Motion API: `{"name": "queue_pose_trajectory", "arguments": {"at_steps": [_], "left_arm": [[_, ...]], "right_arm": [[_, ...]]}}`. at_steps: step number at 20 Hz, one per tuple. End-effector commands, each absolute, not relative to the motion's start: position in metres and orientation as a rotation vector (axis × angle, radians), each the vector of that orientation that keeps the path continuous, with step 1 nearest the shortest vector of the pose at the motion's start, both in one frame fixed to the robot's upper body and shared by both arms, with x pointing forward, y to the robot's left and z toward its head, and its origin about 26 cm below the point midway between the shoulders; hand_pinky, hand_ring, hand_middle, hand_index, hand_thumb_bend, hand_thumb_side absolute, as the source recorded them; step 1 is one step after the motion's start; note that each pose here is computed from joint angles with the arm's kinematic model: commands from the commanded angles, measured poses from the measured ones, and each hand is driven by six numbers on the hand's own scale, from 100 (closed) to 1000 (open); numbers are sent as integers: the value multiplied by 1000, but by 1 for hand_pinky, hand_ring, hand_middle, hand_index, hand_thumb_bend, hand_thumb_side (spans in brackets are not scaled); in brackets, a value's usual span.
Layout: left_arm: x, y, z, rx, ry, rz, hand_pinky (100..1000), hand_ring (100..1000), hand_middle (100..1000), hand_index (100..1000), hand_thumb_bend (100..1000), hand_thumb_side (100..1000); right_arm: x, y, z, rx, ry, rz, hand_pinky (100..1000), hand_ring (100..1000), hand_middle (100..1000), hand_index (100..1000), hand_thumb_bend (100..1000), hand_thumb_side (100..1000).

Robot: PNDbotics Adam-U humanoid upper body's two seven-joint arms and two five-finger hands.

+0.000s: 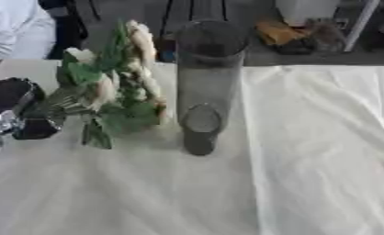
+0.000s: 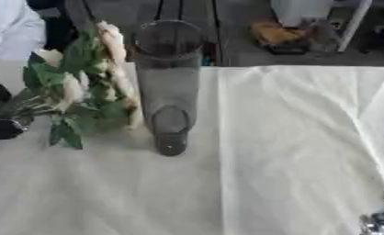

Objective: Arrange flowers into the vase.

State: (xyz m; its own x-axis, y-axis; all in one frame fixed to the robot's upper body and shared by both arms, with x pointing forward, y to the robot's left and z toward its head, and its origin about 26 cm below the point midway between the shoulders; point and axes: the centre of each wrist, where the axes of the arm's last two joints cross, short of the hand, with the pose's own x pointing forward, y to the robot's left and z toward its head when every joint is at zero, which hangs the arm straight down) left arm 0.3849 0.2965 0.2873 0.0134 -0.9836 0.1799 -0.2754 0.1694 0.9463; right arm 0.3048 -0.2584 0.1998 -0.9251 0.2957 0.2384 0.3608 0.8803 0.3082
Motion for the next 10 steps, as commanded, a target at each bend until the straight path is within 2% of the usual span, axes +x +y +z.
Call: {"name": "queue_pose_trajectory", "arguments": {"at_steps": [1, 8, 9, 10], "left_arm": [[376, 296, 309, 1300, -1564, -804, 100, 100, 100, 100, 100, 340], [369, 286, 330, 1261, -1737, -660, 100, 100, 100, 100, 100, 368], [368, 283, 333, 1248, -1768, -638, 100, 100, 100, 100, 100, 430], [367, 280, 337, 1227, -1806, -614, 100, 100, 100, 100, 100, 389]], "right_arm": [[302, -260, 205, -506, -2897, -549, 729, 767, 582, 838, 100, 985], [302, -260, 204, -510, -2893, -548, 729, 767, 581, 839, 100, 992], [302, -260, 204, -509, -2893, -548, 729, 767, 581, 839, 100, 987], [302, -260, 204, -508, -2893, -547, 729, 767, 581, 839, 100, 985]]}}
